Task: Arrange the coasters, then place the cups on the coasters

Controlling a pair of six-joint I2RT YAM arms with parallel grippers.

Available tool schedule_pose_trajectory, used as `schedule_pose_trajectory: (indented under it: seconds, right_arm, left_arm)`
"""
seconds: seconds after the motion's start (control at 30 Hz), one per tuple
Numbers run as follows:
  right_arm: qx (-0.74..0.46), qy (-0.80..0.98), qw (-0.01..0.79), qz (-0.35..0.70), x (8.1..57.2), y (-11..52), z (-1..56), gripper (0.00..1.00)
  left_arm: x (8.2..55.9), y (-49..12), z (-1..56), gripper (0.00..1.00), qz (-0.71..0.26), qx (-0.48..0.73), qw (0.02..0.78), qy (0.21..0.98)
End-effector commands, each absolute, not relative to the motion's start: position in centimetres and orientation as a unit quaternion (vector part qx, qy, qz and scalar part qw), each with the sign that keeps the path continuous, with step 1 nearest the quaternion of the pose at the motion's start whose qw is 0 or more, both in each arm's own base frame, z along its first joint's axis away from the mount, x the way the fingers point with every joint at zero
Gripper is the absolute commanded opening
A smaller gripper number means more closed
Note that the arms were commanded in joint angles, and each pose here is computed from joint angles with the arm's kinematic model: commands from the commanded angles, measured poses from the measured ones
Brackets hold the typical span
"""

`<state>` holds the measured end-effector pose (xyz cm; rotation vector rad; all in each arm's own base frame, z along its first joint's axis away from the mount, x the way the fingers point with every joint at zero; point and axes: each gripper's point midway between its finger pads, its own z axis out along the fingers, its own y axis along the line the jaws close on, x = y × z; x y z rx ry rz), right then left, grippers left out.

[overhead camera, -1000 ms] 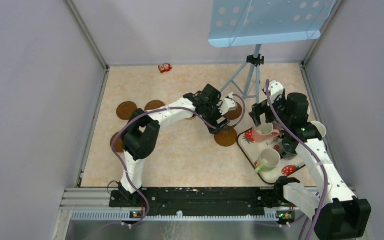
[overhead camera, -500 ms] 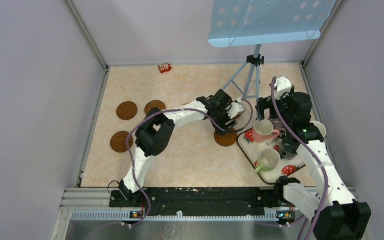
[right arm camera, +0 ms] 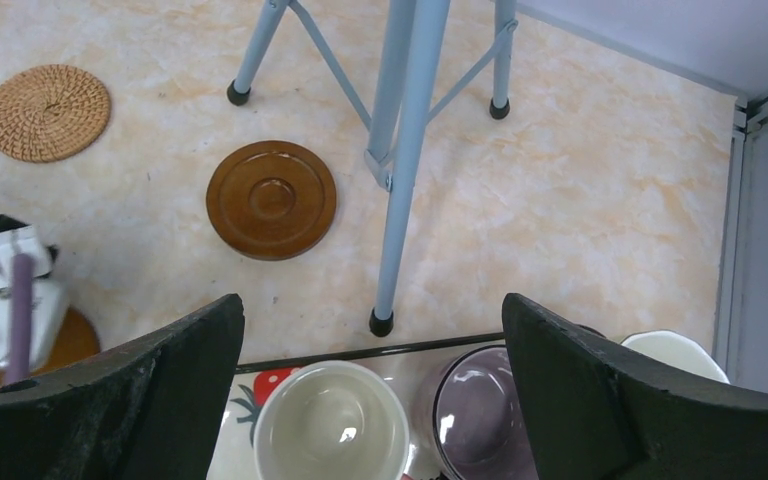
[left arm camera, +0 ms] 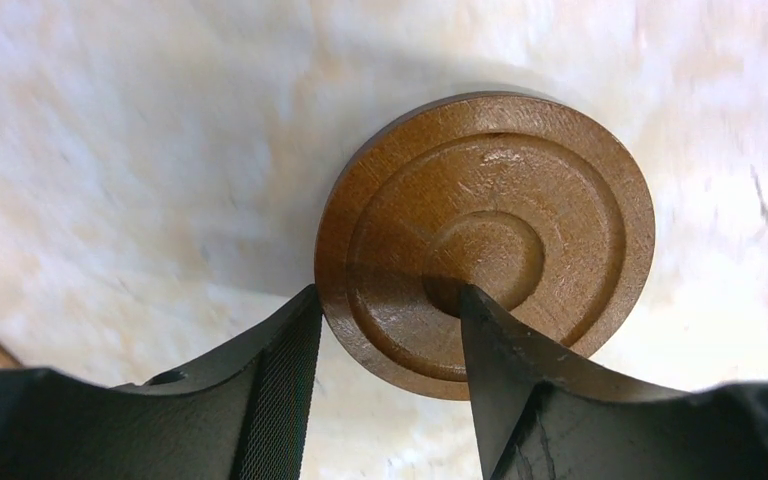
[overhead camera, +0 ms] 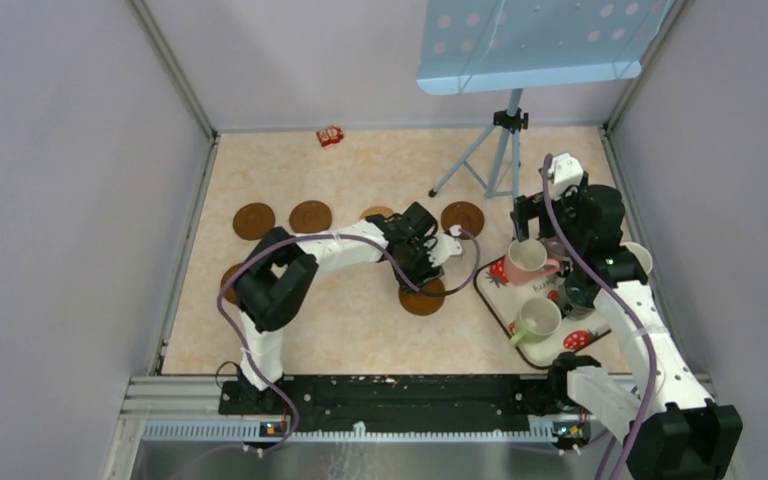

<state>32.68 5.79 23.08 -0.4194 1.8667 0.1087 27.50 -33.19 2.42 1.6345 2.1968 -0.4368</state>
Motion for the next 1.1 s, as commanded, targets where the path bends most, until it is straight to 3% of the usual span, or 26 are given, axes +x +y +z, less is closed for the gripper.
schedule_pose_trajectory:
  seconds: [0.0,0.57,0.6,1.07]
  right_arm:
    - [-0.186,0.772,0.605,0.05,33.0,6.0,25.5,0.99]
    - [-0.214,0.772,0.594,0.069,32.7,7.0,24.8,0.99]
    - [-0.214,0.773,0.593,0.07,32.6,7.0,24.7,0.99]
    - [-0.216,0.776,0.589,0.071,32.7,7.1,24.3,0.99]
  left_arm:
    - [24.5,-26.3,0.5,0.58,-0.117,0.587,0.12,0.792]
    - [28.6,-6.8,1.4,0.6,-0.083,0.418,0.168,0.889]
    - [29.4,-6.1,2.8,0.6,-0.074,0.411,0.194,0.888]
    - [32.5,-2.1,1.7,0.6,-0.062,0.359,0.199,0.91]
